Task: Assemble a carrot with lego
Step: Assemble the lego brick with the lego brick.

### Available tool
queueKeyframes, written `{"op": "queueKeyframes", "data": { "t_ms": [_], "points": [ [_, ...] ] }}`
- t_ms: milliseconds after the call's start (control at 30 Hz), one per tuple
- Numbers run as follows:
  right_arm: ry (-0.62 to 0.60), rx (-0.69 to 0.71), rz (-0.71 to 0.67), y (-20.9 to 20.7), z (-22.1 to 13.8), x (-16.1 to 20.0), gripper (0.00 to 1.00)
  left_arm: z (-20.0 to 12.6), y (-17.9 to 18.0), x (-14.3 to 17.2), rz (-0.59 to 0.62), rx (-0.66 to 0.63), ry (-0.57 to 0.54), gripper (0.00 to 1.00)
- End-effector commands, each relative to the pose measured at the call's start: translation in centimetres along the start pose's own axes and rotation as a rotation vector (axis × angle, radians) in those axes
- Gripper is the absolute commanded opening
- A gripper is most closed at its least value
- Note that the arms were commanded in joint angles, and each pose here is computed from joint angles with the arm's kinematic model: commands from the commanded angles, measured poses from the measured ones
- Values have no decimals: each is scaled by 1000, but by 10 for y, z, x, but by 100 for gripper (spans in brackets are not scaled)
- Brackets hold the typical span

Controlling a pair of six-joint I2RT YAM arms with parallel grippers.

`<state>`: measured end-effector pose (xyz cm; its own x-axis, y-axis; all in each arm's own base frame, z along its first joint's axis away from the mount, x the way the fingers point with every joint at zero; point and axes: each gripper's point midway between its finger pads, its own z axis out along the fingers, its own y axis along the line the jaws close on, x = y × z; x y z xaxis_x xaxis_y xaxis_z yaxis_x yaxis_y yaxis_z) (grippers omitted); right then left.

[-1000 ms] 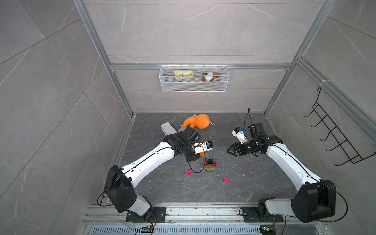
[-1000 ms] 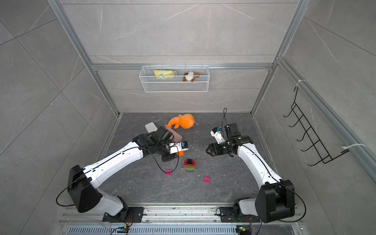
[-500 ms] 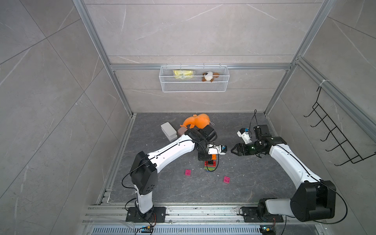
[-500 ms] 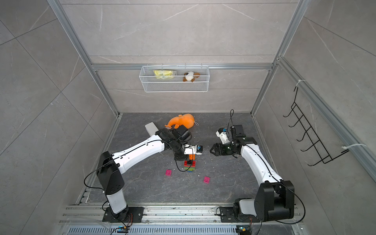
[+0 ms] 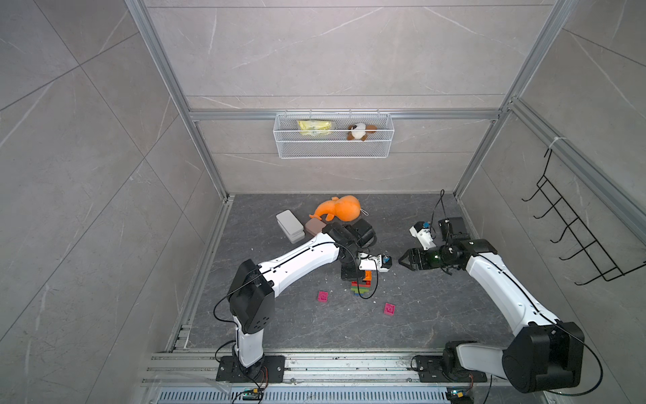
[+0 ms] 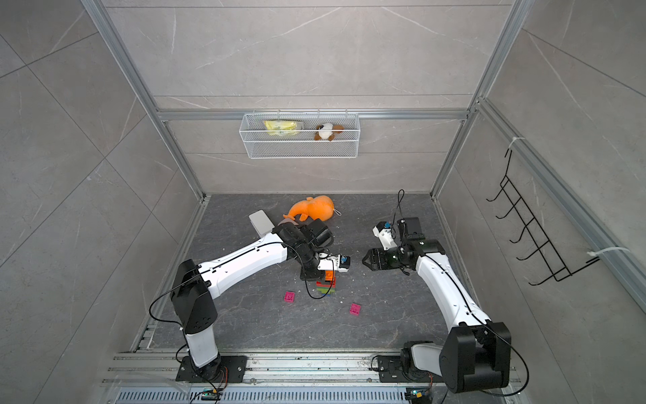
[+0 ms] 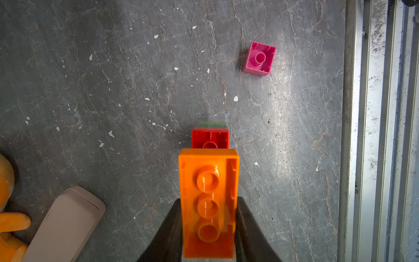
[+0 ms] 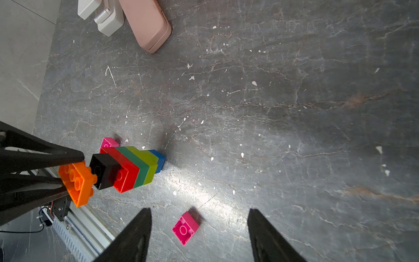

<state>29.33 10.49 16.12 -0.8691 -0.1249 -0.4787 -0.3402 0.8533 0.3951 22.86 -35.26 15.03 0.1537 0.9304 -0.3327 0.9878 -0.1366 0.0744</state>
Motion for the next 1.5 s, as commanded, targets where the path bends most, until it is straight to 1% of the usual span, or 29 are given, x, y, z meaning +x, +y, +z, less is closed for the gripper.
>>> {"op": "queueKeyframes", "data": {
  "t_ms": [0, 267, 633, 867, 1067, 1167, 1300, 1467],
  "points": [
    [18, 3, 24, -2, 3, 5, 70, 0, 2, -3, -4, 7, 8, 12],
    [24, 6, 24, -3, 4, 6, 70, 4, 2, -3, -7, 13, 20, 12],
    [31, 8, 29, -5, 5, 7, 70, 13, 0, 3, -15, 33, 65, 12],
    [37, 11, 33, -6, 7, 8, 70, 19, -3, 10, -8, 31, 119, 13],
    [39, 14, 36, -6, 7, 8, 70, 24, -6, 17, 1, 33, 187, 14],
    [45, 14, 38, -7, 8, 10, 70, 28, -8, 19, -4, 37, 214, 14],
    [46, 15, 39, -7, 8, 9, 70, 31, -9, 19, -22, 48, 220, 14],
    [47, 14, 40, -7, 8, 9, 69, 40, -11, 27, -37, 59, 272, 14]
  ]
}}
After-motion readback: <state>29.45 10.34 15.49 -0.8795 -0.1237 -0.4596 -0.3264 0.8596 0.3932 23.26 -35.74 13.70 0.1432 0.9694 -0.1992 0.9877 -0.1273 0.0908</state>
